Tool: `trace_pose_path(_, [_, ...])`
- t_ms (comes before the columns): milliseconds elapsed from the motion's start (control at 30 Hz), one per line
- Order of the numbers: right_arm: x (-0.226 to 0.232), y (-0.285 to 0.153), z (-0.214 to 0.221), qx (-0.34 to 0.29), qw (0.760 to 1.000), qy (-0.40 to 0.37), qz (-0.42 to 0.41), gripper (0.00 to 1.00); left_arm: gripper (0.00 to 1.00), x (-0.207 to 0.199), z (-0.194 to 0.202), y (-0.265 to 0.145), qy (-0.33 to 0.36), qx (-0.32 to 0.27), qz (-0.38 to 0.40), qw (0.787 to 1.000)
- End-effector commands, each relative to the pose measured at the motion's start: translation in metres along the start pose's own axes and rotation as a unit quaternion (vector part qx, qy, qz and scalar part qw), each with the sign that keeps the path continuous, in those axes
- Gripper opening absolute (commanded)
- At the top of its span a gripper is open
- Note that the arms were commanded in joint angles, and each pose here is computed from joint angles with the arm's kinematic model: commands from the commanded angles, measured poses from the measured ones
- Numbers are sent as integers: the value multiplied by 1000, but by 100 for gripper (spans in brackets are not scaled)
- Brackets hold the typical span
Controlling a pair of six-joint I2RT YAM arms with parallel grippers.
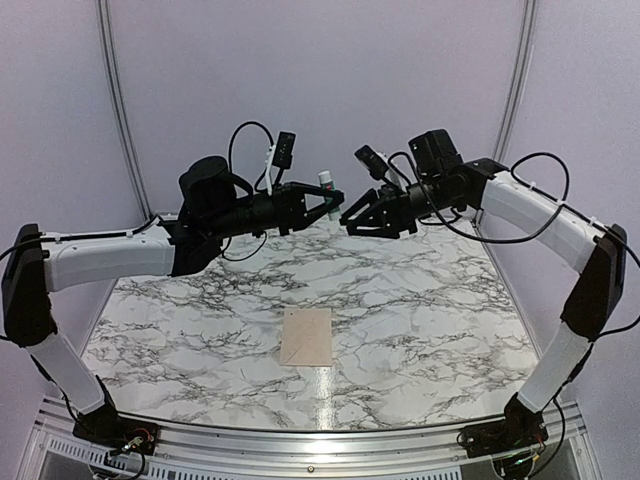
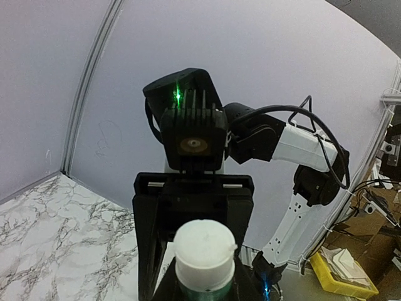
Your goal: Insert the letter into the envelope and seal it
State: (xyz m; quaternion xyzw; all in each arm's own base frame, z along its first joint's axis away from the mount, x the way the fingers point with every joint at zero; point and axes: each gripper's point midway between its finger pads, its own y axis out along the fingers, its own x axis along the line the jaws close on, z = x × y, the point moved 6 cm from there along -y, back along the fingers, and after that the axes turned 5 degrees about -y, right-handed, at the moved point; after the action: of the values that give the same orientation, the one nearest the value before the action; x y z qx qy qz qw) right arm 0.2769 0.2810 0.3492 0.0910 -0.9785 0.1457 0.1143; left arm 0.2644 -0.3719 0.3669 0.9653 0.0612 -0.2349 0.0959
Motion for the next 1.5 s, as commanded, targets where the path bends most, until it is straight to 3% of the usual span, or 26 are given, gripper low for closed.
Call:
trace_pose_path(0, [22, 18, -26, -17, 998, -38, -56, 49, 0, -18, -13, -1, 11, -8, 41, 999])
trace_pose_path(233, [24, 24, -29, -28, 996, -24, -79, 44, 0, -14, -8, 1, 3, -8, 38, 999])
trace_pose_path(467, [21, 26, -29, -31, 996, -11, -85, 19, 0, -12, -8, 1, 5, -13, 33, 999])
trace_pose_path(667, [18, 26, -33, -35, 996, -4, -79, 10, 0, -7, -4, 3, 2, -11, 27, 1000])
trace_pose_path(767, [10, 24, -37, -29, 999, -1, -31, 0, 0, 2, -3, 3, 2, -27, -6, 1000])
trace_pose_path(833, [1, 21, -40, -18, 999, -7, 39, 0, 0, 10, -1, 4, 4, -51, -51, 997])
trace_pose_path(867, [-15, 16, -39, 0, 991, -7, 135, 0, 0, 15, -1, 5, 9, -70, -85, 994])
trace_pose_path(933, [-40, 2, -36, 28, 951, -2, 308, 0, 0, 24, 0, 6, 16, -117, -170, 978])
trace_pose_path(967, [-50, -7, -35, 37, 919, 8, 393, 0, 0, 31, 1, 5, 12, -140, -213, 967])
trace_pose_path(1033, [-56, -12, -31, 36, 888, 17, 459, 0, 0, 42, 3, 6, -9, -172, -265, 949])
trace_pose_path(1100, [-54, -8, -27, 31, 890, 37, 453, 6, 0, 48, 3, 11, -22, -181, -272, 945])
trace_pose_path(1233, [-38, 4, -24, 21, 927, 51, 370, 28, 0, 46, 1, 15, -17, -174, -259, 950])
trace_pose_path(1367, [-22, -13, -28, 2, 959, 22, 282, 43, 0, 34, -6, 9, 5, -142, -201, 969])
trace_pose_path(1467, [-15, -39, -25, -21, 980, 8, 200, 49, 2, 24, -12, 1, 14, -106, -132, 986])
